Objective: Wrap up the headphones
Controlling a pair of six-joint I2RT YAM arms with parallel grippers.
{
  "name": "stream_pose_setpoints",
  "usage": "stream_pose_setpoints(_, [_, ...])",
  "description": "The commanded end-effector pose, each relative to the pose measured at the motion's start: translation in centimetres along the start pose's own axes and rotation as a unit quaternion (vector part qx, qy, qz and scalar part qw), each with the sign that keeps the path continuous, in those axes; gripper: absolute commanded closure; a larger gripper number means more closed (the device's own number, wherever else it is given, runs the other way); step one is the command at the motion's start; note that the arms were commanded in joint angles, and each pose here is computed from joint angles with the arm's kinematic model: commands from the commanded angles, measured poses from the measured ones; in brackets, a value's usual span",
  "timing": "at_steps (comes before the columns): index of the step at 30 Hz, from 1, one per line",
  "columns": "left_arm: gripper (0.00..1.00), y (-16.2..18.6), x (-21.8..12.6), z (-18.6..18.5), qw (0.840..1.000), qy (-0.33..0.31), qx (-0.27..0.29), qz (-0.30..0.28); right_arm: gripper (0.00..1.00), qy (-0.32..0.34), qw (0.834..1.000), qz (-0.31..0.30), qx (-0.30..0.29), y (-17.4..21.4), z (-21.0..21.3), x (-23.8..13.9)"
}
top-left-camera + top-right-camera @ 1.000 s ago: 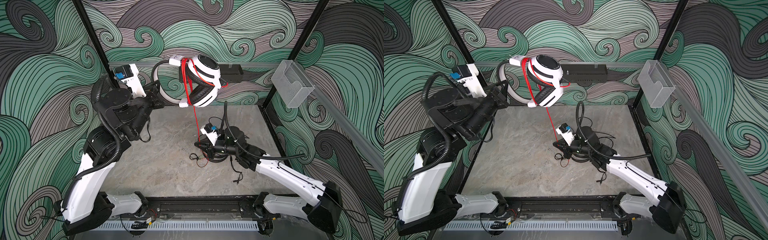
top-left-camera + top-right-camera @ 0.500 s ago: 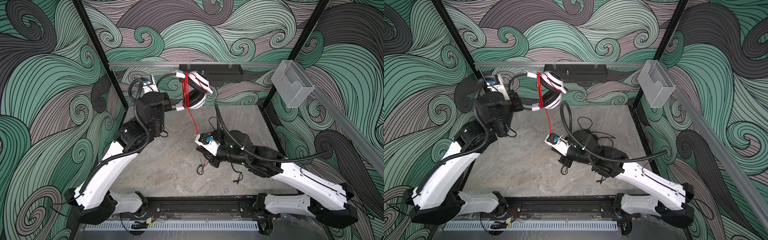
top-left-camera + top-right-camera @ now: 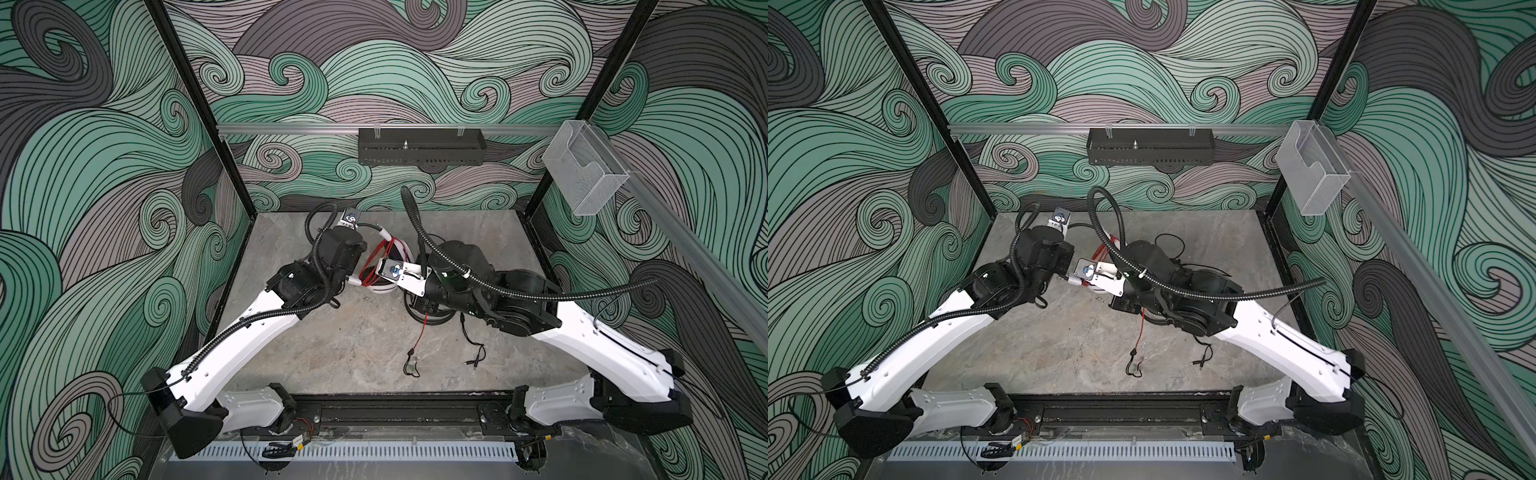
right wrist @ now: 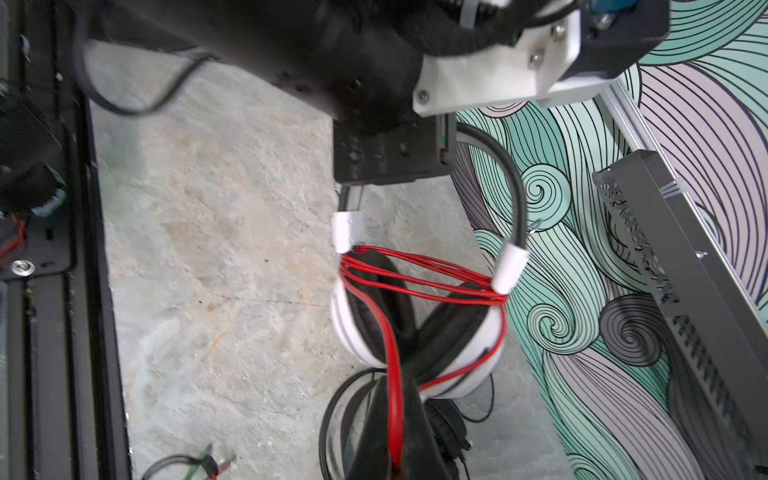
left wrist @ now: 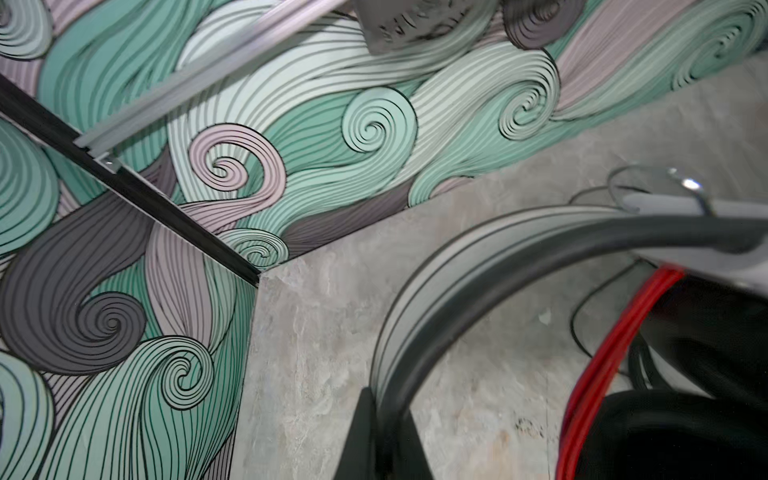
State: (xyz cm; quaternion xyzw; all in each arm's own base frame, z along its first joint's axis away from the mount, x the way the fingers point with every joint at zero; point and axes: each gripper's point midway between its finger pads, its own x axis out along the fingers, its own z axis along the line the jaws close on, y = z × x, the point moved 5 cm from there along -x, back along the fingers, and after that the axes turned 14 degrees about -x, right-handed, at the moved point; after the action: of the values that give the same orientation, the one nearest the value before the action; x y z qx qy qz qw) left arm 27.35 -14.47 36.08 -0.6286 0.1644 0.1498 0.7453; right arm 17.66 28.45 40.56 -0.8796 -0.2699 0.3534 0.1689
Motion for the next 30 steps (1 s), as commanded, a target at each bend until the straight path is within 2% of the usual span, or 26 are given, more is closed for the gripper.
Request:
stream_pose_setpoints(1, [1.00,0.5,-3.1,-0.7,0.993,0.120,-0.009,0.014,1.00,0.039,0.999,0.027,-0.027,1.2,-2.2,-1.0])
stream_pose_setpoints(3, [1.00,2.2,-3.7,-1.1,0.987,0.155,0.005,0.041,1.00,0.042,0.998,0.030,-0.030,1.8,-2.8,-1.0])
stream_pose_setpoints(6, [1.00,3.5,-4.7,-1.2,0.980,0.193,0.005,0.050,1.00,0.042,0.997,0.037,-0.048,2.3,-3.0,-0.8])
stream_pose_setpoints(12, [1.00,3.0,-6.5,-1.8,0.965,0.255,-0.026,0.052,1.00,0.041,0.997,0.041,-0.045,3.4,-2.5,-0.2])
stream_pose_setpoints(20, [1.00,0.7,-8.9,-1.5,0.950,0.298,-0.085,0.025,1.00,0.090,0.995,0.000,0.051,5.9,-3.5,-1.0])
stream_pose_setpoints(25, [1.00,-0.6,-10.7,-1.8,0.932,0.348,-0.103,0.010,0.97,0.076,0.993,-0.018,0.087,7.4,-3.1,0.3])
stream_pose_setpoints(30, [1.00,-2.4,-12.4,-1.6,0.919,0.376,-0.122,-0.005,0.85,0.069,0.987,-0.086,0.119,7.4,-2.6,0.6])
